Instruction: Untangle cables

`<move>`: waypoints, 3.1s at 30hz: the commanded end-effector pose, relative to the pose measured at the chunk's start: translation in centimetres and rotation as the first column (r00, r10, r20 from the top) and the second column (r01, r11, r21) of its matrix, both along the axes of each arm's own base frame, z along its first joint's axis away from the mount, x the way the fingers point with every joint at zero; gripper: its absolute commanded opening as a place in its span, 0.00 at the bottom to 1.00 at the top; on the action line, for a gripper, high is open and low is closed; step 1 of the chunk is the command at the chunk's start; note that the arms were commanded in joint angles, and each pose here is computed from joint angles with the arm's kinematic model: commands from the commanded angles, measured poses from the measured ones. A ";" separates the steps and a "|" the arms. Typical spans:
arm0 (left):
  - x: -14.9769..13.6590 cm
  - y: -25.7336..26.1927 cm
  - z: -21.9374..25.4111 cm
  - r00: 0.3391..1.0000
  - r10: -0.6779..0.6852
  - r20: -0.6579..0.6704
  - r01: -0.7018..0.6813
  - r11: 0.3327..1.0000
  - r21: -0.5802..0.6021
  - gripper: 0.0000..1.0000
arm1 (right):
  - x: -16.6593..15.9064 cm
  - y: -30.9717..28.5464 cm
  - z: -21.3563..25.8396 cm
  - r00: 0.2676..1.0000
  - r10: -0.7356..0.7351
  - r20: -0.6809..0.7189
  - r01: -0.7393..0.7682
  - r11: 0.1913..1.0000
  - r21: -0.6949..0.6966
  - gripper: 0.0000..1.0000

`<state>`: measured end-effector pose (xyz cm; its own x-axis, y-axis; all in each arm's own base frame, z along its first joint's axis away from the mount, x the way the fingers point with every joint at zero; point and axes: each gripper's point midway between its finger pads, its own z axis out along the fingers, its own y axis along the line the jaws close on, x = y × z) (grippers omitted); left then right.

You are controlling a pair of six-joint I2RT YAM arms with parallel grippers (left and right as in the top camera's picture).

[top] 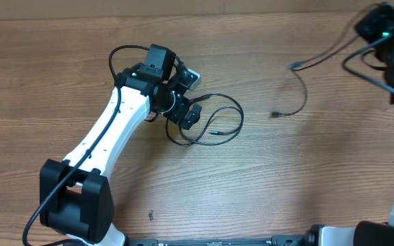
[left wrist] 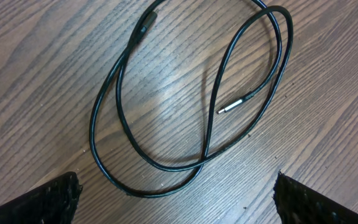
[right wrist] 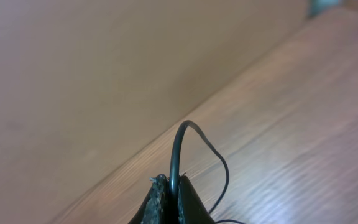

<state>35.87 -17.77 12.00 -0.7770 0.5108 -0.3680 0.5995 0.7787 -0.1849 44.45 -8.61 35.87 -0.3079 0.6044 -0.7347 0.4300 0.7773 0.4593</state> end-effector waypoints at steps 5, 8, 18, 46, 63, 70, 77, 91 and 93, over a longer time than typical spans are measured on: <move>0.1 0.0 0.3 1.000 0.016 0.004 -0.016 1.000 -0.004 0.99 | 0.3 -10.5 -7.5 0.963 -0.214 -0.163 0.220 0.975 0.018 0.04; 0.1 0.0 0.3 1.000 0.016 0.004 -0.016 1.000 -0.004 1.00 | 0.6 -14.4 -11.0 0.937 -0.277 -0.212 0.289 0.957 0.026 0.04; 0.1 0.0 0.3 1.000 0.016 0.004 -0.016 1.000 -0.004 1.00 | -1.8 -24.3 -14.9 0.863 -0.452 -0.227 0.456 0.889 -0.037 0.04; 0.1 0.0 0.3 1.000 0.016 0.004 -0.016 1.000 -0.005 1.00 | -7.7 -34.4 -22.6 0.807 -0.518 -0.283 0.554 0.830 0.063 1.00; 0.1 0.0 0.3 1.000 0.016 0.005 -0.016 1.000 -0.004 1.00 | -2.7 -18.3 -11.2 0.992 0.022 -0.128 0.000 0.985 0.172 1.00; 0.1 0.0 0.3 1.000 0.016 0.005 -0.016 1.000 -0.004 1.00 | -0.8 -5.1 -9.6 0.946 0.262 -0.192 -0.224 0.954 0.197 1.00; 0.1 0.0 0.3 1.000 0.016 0.004 -0.016 1.000 -0.004 1.00 | -1.0 10.1 -11.5 0.780 0.555 -0.291 -0.490 0.830 0.268 1.00; 0.1 0.0 0.3 1.000 0.016 0.004 -0.016 1.000 -0.004 0.99 | -9.5 23.1 -16.5 0.457 0.658 -0.599 -0.675 0.695 0.249 1.00; 0.1 0.0 0.3 1.000 0.016 0.004 -0.016 1.000 -0.004 1.00 | -10.3 23.4 -17.9 0.427 0.651 -0.628 -0.679 0.689 0.253 1.00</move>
